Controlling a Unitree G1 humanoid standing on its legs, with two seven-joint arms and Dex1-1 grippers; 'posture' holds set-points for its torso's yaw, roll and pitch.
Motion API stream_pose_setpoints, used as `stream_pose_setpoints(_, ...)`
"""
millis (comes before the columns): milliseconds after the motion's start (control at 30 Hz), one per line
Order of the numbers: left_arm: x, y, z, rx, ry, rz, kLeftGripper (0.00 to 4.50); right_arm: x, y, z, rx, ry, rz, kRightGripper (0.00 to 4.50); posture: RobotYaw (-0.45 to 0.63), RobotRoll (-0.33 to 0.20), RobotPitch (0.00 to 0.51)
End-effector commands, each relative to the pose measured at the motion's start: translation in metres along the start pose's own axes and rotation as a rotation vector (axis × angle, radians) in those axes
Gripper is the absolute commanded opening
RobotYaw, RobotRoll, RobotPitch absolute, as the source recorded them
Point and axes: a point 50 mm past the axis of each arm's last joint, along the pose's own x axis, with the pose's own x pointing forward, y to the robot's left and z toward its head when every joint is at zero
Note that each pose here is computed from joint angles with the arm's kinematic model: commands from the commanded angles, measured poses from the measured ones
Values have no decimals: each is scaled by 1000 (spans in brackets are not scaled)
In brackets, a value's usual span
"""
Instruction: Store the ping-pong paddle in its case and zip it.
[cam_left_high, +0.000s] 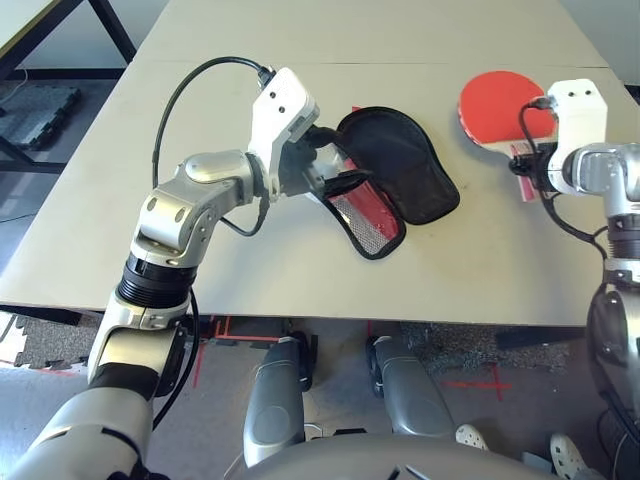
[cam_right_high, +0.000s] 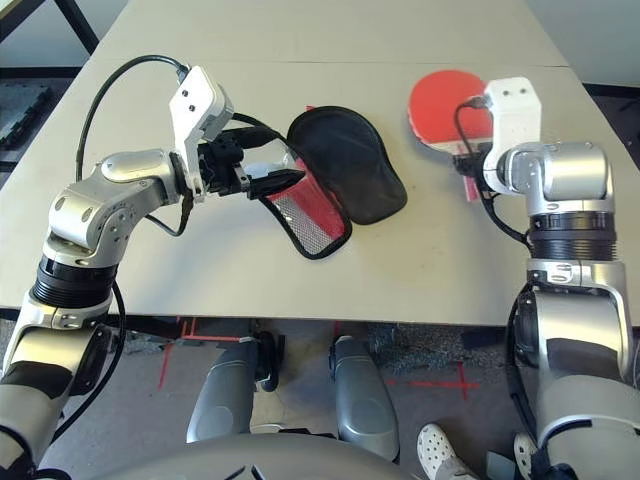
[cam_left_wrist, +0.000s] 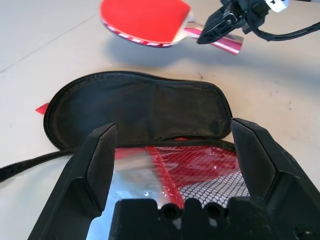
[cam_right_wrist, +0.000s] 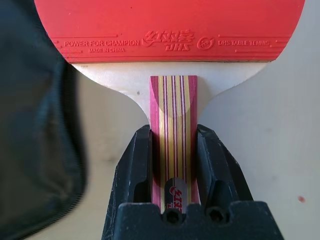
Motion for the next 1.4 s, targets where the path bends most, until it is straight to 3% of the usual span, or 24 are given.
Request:
stream_pose_setpoints(33,0,-3,-3,16,25,-13,4500,-1,30,12,-51,-28,91,1037,-15,0,178)
stream_pose_setpoints(200,-2,-4,-4,15,29,-4,4500,5,74,9,-111,-1,223,1037,8,0,186)
stream_pose_setpoints(367,-3,-6,-5,7,26,6,4500,16,90,0,-157,40,244,1037,27,0,191)
stream_pose_setpoints(833,-6,-8,-6,-2,29,27,4500,33,84,2,-175,81,210,1037,43,0,195)
stream_pose_setpoints(1400,-3,-9,-7,3,27,21,4500,32,85,-8,-80,183,243,1037,45,0,180)
